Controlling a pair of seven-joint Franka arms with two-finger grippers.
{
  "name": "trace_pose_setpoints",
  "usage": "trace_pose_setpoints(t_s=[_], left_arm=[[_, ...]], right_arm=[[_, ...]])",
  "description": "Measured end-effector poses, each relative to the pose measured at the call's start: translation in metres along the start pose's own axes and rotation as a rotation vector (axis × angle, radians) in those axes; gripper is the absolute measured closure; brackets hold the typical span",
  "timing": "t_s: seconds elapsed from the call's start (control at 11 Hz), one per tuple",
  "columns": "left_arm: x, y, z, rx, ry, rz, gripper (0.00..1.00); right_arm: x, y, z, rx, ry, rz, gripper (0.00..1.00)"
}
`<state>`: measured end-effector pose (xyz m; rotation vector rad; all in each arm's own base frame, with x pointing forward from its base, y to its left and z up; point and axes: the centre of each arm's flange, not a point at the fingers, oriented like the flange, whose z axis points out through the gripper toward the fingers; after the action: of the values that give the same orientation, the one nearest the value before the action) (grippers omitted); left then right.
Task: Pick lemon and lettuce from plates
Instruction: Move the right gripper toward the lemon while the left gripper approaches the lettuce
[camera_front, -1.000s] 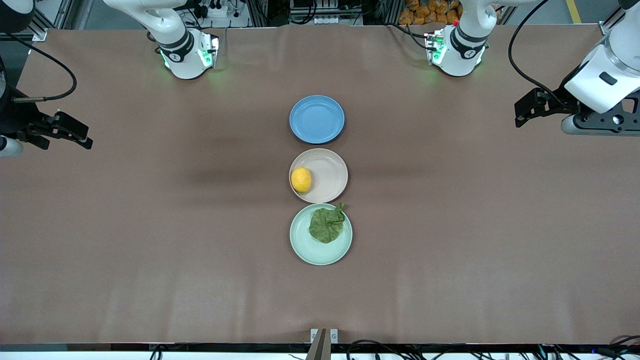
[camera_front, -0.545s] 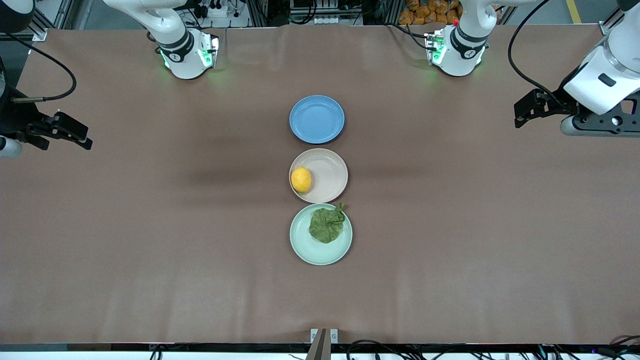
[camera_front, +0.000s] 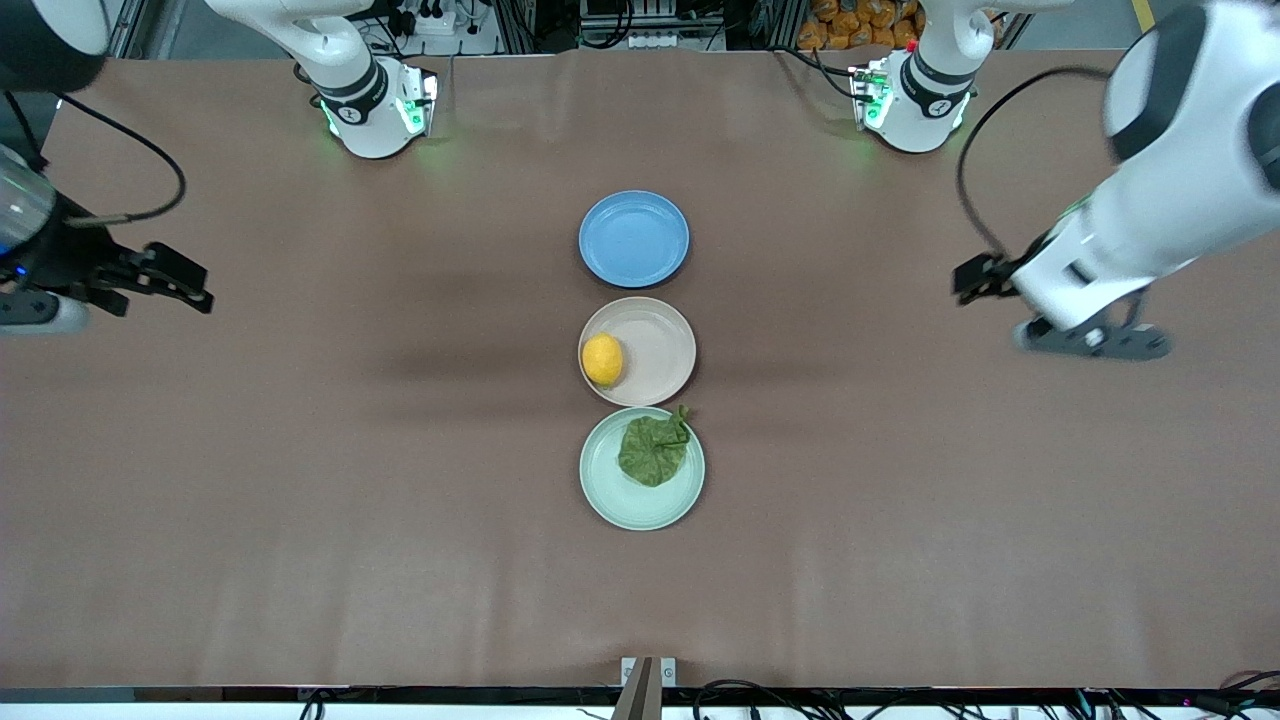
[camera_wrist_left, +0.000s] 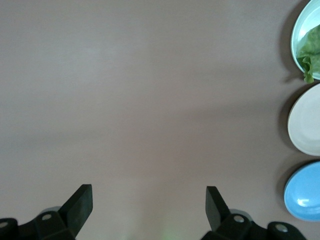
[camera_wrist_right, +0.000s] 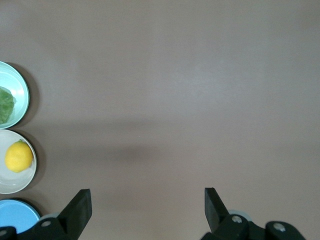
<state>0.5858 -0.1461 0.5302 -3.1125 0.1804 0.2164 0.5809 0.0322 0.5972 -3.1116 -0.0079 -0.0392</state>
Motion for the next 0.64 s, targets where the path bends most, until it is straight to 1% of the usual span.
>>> trace_pose_setpoints(t_s=[0.18, 0.36, 0.64], left_arm=[[0.025, 0.034, 0.039, -0.004, 0.007, -0.036, 0.0], [0.043, 0.062, 0.072, -0.011, 0.021, -0.077, 0.0], [0.067, 0.089, 0.123, -0.027, 0.038, -0.064, 0.0]], right_arm=[[0.011, -0.022, 0.019, 0.001, 0.001, 0.016, 0.0], [0.019, -0.049, 0.037, 0.002, -0.001, 0.055, 0.0], [0.027, -0.096, 0.068, 0.002, -0.007, 0.081, 0.0]])
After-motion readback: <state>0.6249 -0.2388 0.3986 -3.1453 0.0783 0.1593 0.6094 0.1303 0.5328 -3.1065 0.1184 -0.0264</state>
